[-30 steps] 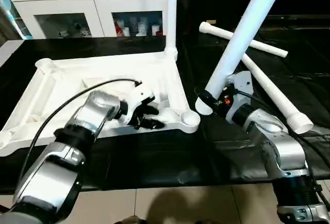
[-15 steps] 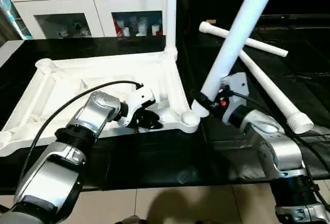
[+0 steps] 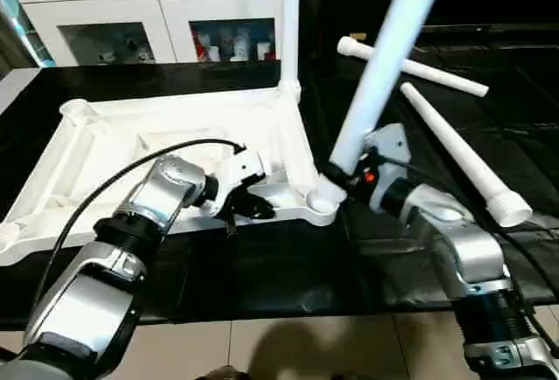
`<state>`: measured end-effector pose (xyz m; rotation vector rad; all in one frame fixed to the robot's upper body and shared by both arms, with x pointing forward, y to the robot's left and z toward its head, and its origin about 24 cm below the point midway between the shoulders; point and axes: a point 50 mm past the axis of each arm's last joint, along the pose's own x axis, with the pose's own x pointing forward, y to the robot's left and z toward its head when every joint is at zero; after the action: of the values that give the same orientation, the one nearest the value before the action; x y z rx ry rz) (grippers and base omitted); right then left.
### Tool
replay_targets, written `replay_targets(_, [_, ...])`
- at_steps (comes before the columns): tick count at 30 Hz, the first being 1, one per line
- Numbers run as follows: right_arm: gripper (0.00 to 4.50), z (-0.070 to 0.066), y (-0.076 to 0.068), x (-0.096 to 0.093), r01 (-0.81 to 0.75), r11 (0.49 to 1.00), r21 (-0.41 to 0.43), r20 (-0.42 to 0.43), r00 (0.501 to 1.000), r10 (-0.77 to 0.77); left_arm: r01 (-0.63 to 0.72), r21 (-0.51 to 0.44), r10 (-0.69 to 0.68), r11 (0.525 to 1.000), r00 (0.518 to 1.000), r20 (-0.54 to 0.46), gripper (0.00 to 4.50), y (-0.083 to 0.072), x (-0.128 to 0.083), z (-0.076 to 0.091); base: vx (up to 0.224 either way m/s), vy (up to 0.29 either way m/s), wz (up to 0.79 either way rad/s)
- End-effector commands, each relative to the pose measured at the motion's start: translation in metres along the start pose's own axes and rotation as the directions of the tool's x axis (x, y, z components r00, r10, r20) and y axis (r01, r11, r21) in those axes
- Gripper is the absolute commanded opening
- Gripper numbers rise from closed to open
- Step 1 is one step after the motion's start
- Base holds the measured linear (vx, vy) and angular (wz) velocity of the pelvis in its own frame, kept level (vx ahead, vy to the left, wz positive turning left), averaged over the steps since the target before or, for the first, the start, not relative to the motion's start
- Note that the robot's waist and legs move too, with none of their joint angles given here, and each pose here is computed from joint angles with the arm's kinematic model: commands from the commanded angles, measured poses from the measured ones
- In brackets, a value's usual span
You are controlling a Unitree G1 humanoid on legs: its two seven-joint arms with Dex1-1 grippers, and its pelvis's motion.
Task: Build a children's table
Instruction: Insert table leg to table base
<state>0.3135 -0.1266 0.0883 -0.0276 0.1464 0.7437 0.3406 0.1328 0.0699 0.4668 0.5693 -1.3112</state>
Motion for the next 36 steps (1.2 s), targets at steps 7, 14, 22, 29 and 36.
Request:
replay_targets(7, [1.92,0.0049,0.0001,0.004,-0.028,0.999,-0.02,0.009,1.0,0.028,0.029,0.036,-0.03,0.999,0.999,0.03,0.0,-0.005,0.0028,0.0037,0.0,0.0,0.0])
replay_targets(14, [1.92,0.0036,-0.0004,0.0033,-0.031,0.999,-0.018,0.004,1.0,0.031,-0.001,0.018,0.0,1.0,0.998,0.062,0.44,-0.0018,0.0011,0.0067,0.0,0.0,0.0])
replay_targets(22, [1.92,0.0029,0.0015,0.0037,-0.034,0.999,-0.017,0.004,0.999,0.034,-0.03,0.012,0.03,0.999,0.998,0.049,0.72,-0.0034,0.0014,0.003,0.0,0.0,0.0])
replay_targets(29, [1.92,0.0019,0.0026,0.0044,-0.039,0.999,-0.016,0.003,0.999,0.039,-0.019,-0.001,0.019,1.0,0.999,0.033,0.35,-0.0045,0.0004,-0.0006,0.0,0.0,0.0])
replay_targets(36, [1.92,0.0018,0.0035,0.0051,-0.042,0.999,-0.017,0.005,0.999,0.042,-0.011,0.001,0.011,1.0,1.0,0.03,0.06,-0.0066,0.0009,-0.0011,0.0,0.0,0.0])
